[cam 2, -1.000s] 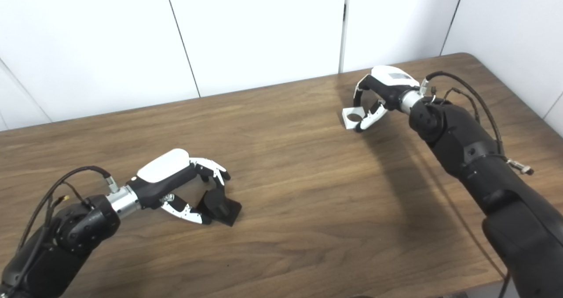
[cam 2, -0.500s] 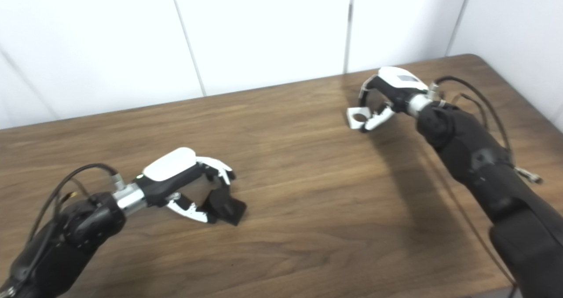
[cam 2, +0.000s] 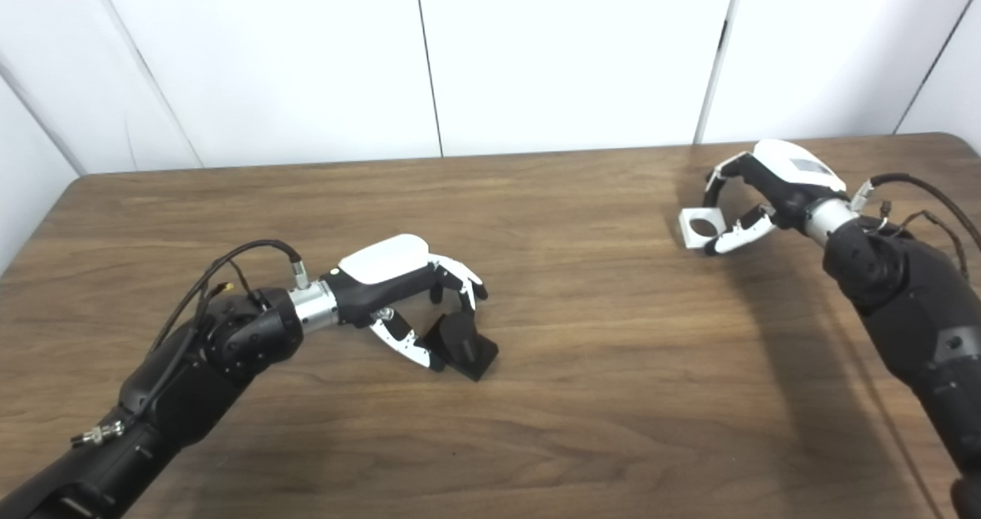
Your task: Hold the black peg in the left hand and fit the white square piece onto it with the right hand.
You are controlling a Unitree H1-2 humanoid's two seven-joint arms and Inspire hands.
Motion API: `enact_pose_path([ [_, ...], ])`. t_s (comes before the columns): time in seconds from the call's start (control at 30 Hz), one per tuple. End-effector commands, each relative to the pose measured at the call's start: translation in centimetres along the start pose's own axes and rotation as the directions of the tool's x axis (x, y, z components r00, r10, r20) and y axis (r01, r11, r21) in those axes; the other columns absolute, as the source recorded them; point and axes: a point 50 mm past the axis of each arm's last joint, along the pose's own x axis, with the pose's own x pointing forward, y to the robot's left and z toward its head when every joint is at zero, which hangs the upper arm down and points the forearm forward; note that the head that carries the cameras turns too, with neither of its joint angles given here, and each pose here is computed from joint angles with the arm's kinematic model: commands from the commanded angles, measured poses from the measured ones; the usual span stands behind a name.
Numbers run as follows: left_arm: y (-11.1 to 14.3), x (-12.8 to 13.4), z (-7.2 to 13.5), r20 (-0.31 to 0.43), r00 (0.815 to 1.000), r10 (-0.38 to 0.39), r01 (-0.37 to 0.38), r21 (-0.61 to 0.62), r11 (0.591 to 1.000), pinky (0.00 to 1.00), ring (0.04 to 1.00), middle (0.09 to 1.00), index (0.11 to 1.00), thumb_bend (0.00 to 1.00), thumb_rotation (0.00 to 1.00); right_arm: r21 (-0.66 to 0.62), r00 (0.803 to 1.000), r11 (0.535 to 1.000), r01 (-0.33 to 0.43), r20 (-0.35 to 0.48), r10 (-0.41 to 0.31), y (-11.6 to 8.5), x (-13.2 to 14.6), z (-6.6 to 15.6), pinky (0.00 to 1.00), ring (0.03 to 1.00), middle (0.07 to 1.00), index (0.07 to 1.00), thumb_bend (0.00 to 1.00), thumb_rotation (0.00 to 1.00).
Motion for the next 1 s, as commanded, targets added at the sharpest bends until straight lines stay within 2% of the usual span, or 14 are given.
enact_pose_path([
  [0.0, -2.3, -0.2, -0.1, -0.021, 0.991, -0.133, 0.133, 0.001, 0.991, 0.62, 0.758, 0.772, 0.492, 0.52, 0.08, -0.003, 0.989, 0.994, 0.105, 0.109, -0.104, -4.1, 0.3, 2.1, 0.79, 0.848, 0.78, 0.484, 0.52, 0.13],
  [0.17, -2.3, -0.1, -0.2, -0.028, 0.99, -0.135, 0.134, -0.019, 0.991, 0.63, 0.765, 0.775, 0.492, 0.52, 0.08, 0.017, 0.971, 0.991, 0.135, 0.195, -0.136, -5.0, -0.3, 4.6, 0.82, 0.868, 0.789, 0.483, 0.53, 0.13],
  [0.43, -2.3, 0.0, -0.2, -0.022, 0.99, -0.138, 0.138, -0.024, 0.99, 0.64, 0.772, 0.778, 0.492, 0.52, 0.08, 0.025, 0.927, 0.989, 0.143, 0.346, -0.143, -6.7, -1.7, 9.1, 0.81, 0.858, 0.794, 0.482, 0.53, 0.14],
  [0.6, -2.3, -0.1, -0.2, -0.021, 0.99, -0.137, 0.137, -0.025, 0.99, 0.64, 0.77, 0.776, 0.491, 0.52, 0.08, 0.04, 0.891, 0.99, 0.134, 0.432, -0.138, -7.1, -2.4, 11.7, 0.78, 0.85, 0.795, 0.482, 0.53, 0.14],
  [0.73, -2.3, -0.1, -0.2, -0.019, 0.991, -0.136, 0.135, -0.022, 0.991, 0.64, 0.767, 0.775, 0.491, 0.52, 0.08, 0.067, 0.852, 0.992, 0.108, 0.508, -0.128, -7.3, -3.1, 14.4, 0.77, 0.838, 0.784, 0.48, 0.53, 0.14],
  [0.9, -2.3, 0.0, -0.1, -0.019, 0.991, -0.135, 0.134, -0.025, 0.991, 0.63, 0.764, 0.772, 0.491, 0.52, 0.08, 0.075, 0.817, 0.995, 0.069, 0.568, -0.099, -7.4, -3.8, 17.3, 0.73, 0.831, 0.782, 0.479, 0.52, 0.14],
  [0.97, -2.4, 0.0, -0.1, -0.017, 0.991, -0.133, 0.132, -0.025, 0.991, 0.63, 0.762, 0.771, 0.491, 0.52, 0.08, 0.074, 0.809, 0.996, 0.056, 0.581, -0.088, -7.4, -4.0, 18.1, 0.72, 0.832, 0.782, 0.479, 0.52, 0.14],
])
